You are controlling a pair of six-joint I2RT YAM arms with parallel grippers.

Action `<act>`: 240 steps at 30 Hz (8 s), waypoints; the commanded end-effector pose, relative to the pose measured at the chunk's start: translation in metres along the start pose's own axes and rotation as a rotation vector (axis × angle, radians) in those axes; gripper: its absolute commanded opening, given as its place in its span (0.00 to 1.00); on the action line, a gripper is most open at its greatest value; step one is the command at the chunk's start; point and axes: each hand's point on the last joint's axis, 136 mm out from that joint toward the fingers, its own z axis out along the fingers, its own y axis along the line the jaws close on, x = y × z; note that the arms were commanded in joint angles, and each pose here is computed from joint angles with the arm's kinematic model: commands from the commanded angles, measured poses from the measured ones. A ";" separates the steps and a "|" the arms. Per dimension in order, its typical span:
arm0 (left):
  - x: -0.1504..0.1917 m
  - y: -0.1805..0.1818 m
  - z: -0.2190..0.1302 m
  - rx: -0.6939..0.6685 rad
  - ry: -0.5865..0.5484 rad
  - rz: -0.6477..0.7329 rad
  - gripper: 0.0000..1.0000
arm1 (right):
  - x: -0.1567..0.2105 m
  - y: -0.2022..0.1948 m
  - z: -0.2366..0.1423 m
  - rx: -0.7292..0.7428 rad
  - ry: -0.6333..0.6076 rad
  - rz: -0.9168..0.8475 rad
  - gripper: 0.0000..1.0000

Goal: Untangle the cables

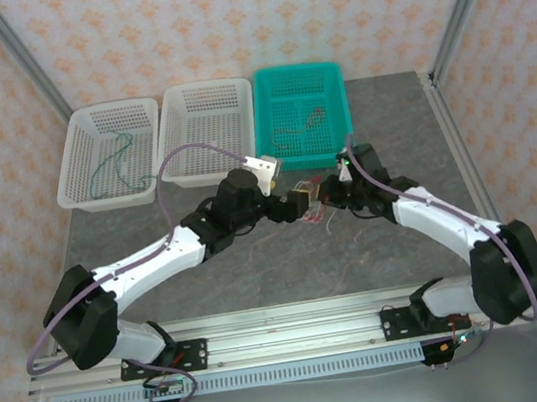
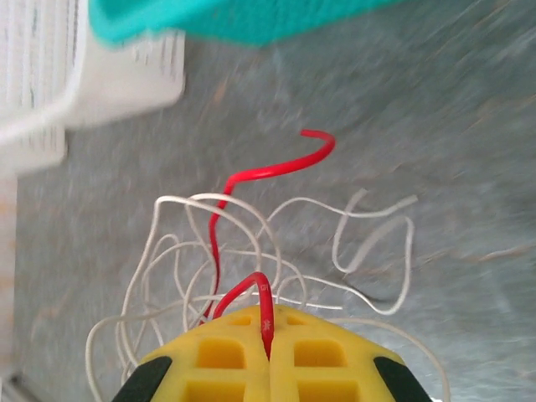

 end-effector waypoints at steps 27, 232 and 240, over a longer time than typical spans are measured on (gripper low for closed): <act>0.090 0.045 0.060 -0.067 0.255 -0.217 0.58 | 0.068 -0.038 0.047 0.092 0.236 0.059 0.29; -0.032 -0.002 -0.102 -0.002 -0.378 0.543 0.90 | 0.014 0.160 -0.133 -0.630 0.239 -0.052 0.00; 0.005 0.024 -0.083 -0.079 -0.292 0.574 0.80 | 0.023 0.178 -0.129 -0.703 0.268 -0.023 0.00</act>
